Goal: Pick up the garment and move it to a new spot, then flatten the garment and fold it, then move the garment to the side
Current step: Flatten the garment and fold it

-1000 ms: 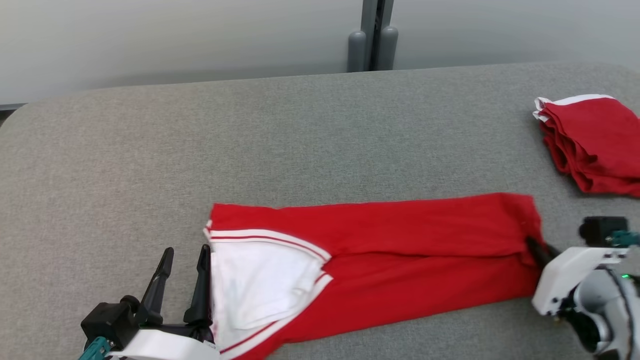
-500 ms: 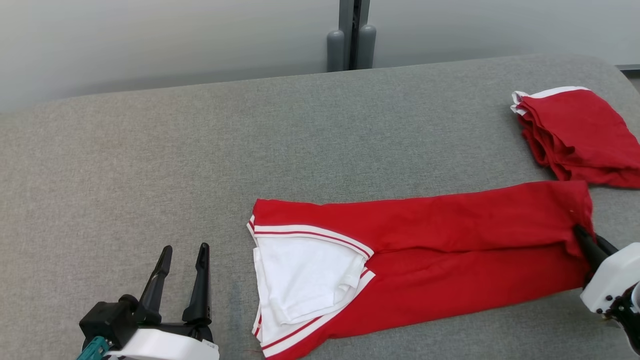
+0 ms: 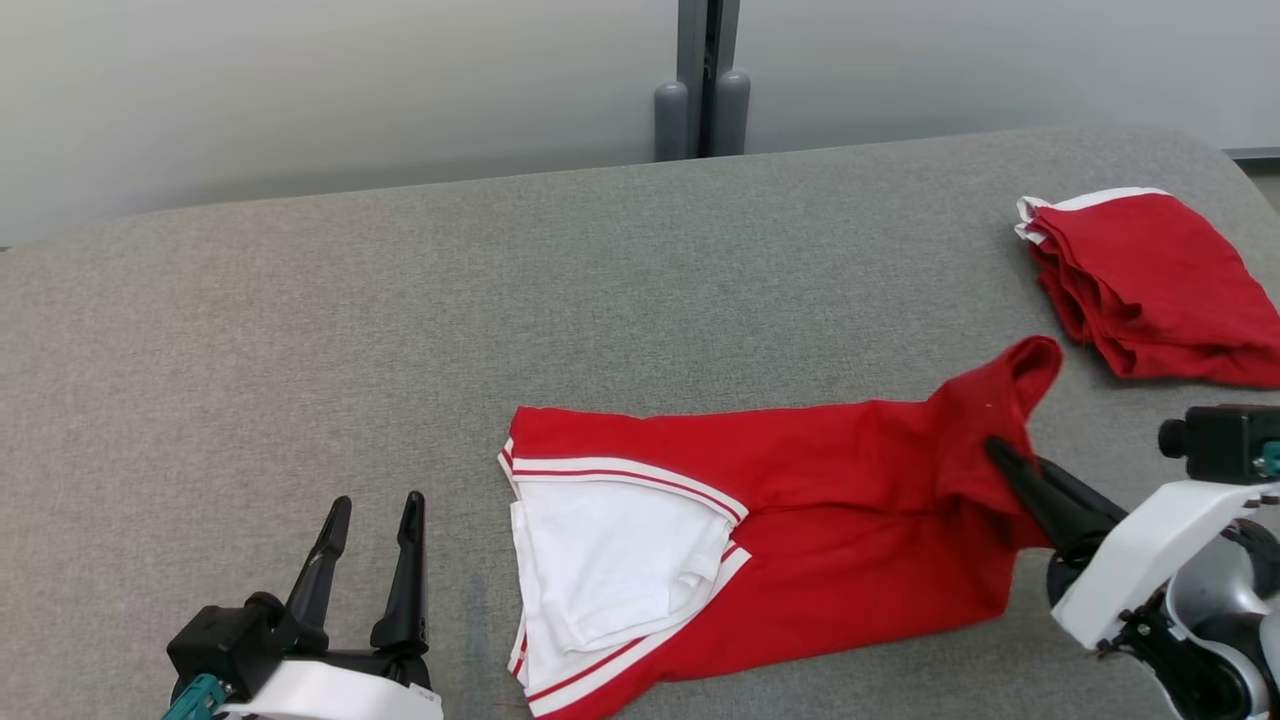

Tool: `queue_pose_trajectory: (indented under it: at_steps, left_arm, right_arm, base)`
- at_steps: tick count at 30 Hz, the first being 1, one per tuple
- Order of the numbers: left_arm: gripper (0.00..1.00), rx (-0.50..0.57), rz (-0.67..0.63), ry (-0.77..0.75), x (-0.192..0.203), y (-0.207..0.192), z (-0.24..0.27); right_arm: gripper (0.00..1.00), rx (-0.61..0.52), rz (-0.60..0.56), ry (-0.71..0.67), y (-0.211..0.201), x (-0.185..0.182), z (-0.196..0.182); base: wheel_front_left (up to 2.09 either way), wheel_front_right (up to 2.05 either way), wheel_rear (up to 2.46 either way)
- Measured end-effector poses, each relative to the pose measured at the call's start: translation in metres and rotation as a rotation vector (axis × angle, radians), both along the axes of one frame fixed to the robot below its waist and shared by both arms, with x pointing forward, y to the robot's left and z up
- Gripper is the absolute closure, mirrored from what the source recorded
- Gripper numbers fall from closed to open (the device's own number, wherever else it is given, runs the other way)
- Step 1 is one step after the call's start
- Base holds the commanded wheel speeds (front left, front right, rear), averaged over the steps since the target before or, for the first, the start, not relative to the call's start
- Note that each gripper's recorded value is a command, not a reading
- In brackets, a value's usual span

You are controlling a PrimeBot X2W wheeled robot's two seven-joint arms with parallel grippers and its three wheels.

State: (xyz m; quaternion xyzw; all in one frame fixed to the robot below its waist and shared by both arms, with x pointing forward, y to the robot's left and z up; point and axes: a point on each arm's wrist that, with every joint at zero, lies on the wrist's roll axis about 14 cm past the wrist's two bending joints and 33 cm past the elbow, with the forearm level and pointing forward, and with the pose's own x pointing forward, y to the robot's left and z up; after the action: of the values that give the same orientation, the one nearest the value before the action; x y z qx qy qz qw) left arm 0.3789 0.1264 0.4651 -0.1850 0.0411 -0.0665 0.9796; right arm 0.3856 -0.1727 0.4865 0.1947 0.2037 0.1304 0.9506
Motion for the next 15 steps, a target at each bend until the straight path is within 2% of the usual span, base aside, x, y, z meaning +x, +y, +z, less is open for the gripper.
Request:
queue_pose_trajectory:
  at_steps: [8, 15]
  left_arm:
    - [0.00, -0.002, 0.020, -0.006, -0.005, 0.007, 0.003]
    - [0.00, -0.006, 0.034, -0.007, -0.010, 0.010, 0.003]
  right_arm:
    - [1.00, 0.126, 0.186, -0.031, 0.075, -0.002, 0.023]
    - [1.00, 0.203, 0.324, 0.001, 0.139, -0.005, 0.022]
  base:
    - [0.00, 0.00, 0.00]
    - [0.00, 0.00, 0.00]
